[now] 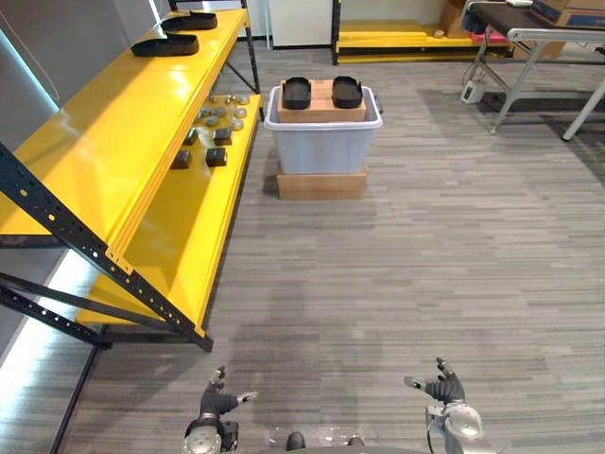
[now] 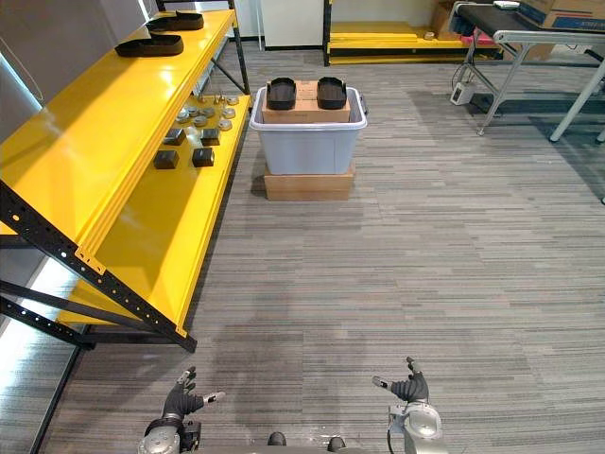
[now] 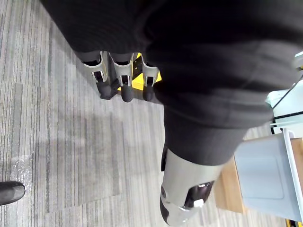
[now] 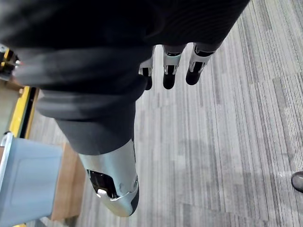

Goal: Walk over and take plastic housings, then place them on the shelf

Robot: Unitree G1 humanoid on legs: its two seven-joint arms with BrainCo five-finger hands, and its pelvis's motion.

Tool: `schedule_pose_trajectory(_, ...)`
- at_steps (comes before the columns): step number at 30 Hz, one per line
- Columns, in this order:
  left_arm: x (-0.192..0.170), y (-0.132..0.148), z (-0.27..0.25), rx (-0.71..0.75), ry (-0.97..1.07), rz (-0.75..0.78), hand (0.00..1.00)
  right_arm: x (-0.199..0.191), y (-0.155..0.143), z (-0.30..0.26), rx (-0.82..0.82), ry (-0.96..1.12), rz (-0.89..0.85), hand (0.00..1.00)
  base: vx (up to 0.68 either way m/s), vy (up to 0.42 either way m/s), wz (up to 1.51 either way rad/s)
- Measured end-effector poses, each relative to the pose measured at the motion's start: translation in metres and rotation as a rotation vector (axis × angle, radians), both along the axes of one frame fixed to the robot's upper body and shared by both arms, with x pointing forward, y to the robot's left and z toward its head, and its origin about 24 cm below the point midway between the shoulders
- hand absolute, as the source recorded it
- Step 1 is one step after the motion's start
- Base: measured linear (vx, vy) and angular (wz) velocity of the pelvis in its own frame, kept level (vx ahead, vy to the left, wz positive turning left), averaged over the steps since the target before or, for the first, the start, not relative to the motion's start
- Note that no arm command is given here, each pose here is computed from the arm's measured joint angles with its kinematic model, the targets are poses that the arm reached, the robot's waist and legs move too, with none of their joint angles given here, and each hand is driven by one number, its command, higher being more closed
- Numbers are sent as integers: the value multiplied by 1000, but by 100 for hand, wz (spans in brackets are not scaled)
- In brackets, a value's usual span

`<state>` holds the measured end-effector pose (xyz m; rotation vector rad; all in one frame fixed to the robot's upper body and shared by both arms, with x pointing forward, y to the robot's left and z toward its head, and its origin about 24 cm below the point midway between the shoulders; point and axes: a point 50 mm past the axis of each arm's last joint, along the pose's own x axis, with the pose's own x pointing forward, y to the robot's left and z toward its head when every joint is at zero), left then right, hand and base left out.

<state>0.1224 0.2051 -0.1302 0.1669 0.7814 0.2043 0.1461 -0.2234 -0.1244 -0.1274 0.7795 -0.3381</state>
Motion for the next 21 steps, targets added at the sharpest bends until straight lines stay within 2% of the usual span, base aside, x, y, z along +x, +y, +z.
schedule_pose_trajectory(21, -3, 1, -1, -2, 14, 11, 0, -2, 0, -3, 21, 13, -25, 0, -8, 0, 0)
